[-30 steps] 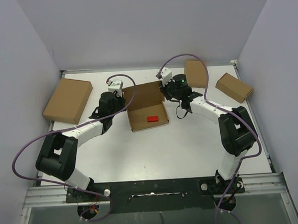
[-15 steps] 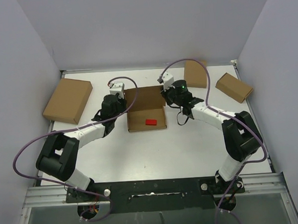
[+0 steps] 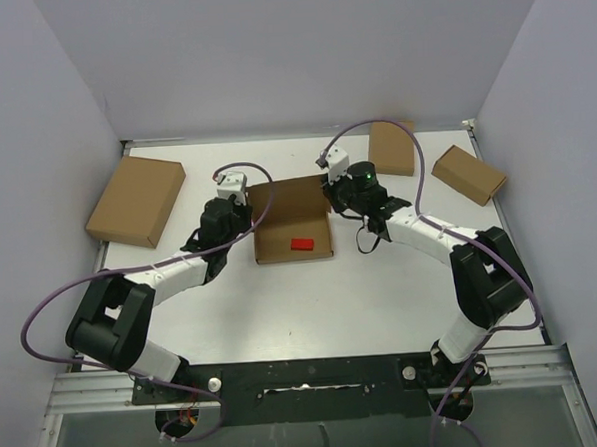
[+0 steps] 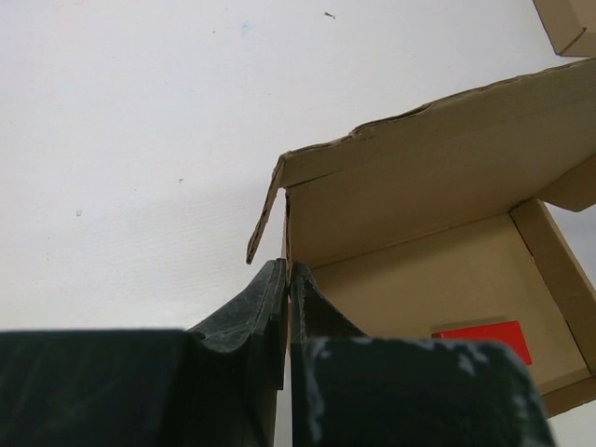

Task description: Fold the paper box

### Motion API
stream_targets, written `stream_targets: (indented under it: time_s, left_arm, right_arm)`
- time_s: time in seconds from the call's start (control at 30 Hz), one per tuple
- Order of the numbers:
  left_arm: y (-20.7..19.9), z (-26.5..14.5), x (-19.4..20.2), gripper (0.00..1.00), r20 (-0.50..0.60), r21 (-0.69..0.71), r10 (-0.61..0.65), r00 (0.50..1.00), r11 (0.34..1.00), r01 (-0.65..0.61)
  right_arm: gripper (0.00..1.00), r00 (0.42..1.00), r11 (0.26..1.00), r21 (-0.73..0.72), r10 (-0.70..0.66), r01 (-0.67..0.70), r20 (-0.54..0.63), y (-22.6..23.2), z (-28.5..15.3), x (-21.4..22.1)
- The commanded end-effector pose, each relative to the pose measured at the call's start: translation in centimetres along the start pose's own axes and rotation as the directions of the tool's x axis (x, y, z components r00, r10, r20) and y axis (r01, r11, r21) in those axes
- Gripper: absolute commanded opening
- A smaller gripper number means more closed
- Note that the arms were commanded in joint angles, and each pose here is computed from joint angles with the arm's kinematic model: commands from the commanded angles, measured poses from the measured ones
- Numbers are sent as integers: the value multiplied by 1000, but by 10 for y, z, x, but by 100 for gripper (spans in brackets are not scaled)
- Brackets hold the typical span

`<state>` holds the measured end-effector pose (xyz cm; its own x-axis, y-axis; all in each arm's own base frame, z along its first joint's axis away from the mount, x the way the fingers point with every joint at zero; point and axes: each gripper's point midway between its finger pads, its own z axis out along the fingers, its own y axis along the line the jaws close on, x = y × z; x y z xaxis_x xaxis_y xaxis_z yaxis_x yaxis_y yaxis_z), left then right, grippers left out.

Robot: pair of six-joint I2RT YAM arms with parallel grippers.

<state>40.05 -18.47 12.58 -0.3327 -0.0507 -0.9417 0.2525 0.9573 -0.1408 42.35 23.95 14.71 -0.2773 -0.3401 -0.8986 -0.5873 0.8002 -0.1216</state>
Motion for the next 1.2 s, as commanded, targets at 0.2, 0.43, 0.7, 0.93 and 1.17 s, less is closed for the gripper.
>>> stream_targets:
  time_s: [0.2,0.43,0.7,0.93,1.17]
  left_arm:
    - [-46,-18,9,0,-39,161,-18,999,987,24]
    - [-45,-21,15,0,-49,139,-16,999,990,23]
    - [-43,-22,13,0,-50,120,-14,999,993,20]
    - [-50,-25,21,0,-64,137,-28,998,990,36]
    - [-51,-30,31,0,-85,136,-28,996,990,39]
  right_arm:
    - [5,997,986,-162,52,-42,62,43,-12,-21]
    - [10,997,983,-179,51,-39,60,44,-14,-20]
    - [10,998,983,-184,37,-26,59,40,-16,-15]
    - [9,997,981,-188,63,-55,38,43,-19,-7]
    - [10,998,980,-191,67,-62,20,46,-21,-1]
